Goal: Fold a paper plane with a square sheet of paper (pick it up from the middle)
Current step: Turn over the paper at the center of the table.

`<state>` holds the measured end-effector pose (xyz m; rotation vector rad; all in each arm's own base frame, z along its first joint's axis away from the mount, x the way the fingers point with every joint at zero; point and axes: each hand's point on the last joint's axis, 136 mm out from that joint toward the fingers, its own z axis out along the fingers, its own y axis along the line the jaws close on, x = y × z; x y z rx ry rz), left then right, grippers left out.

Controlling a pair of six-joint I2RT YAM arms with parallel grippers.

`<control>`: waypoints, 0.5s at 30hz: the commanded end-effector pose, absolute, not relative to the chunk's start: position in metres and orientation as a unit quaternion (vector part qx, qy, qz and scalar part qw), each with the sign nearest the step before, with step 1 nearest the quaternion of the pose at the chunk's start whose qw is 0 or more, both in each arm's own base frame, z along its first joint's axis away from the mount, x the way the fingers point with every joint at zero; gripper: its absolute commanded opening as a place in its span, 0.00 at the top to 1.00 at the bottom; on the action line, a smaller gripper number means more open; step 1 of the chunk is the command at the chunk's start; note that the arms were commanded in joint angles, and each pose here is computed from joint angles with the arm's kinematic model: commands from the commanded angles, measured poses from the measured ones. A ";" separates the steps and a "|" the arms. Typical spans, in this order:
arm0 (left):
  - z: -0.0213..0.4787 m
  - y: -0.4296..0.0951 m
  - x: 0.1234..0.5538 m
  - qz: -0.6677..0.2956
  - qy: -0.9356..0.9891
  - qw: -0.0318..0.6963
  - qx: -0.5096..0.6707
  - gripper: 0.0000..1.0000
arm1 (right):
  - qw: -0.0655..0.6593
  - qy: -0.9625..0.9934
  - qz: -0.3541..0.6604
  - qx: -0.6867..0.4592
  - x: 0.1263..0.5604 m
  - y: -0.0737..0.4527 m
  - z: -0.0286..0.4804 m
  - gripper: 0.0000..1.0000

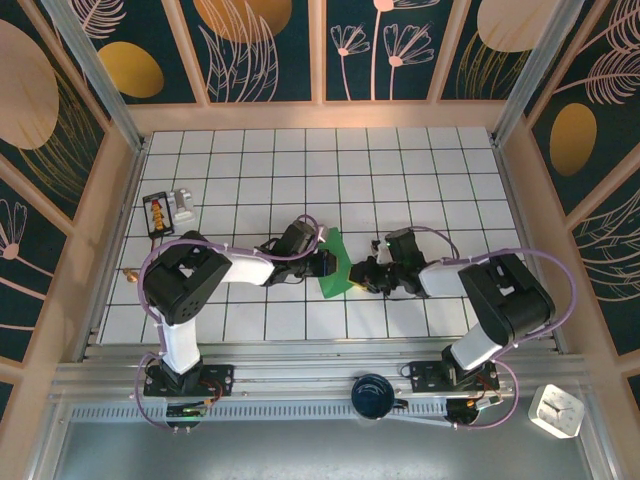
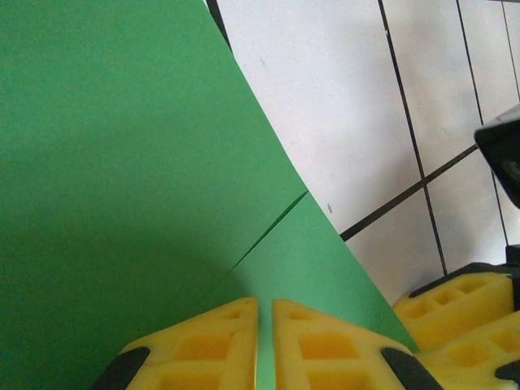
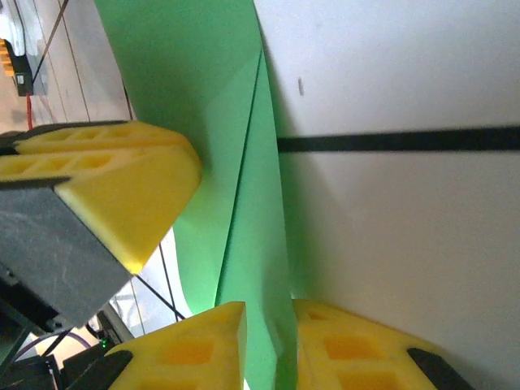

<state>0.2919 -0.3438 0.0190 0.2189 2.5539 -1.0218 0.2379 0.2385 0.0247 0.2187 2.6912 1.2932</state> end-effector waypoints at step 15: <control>0.001 -0.340 0.288 -0.351 0.918 0.169 0.072 0.88 | 0.114 0.894 0.416 0.121 0.239 0.234 0.027 0.83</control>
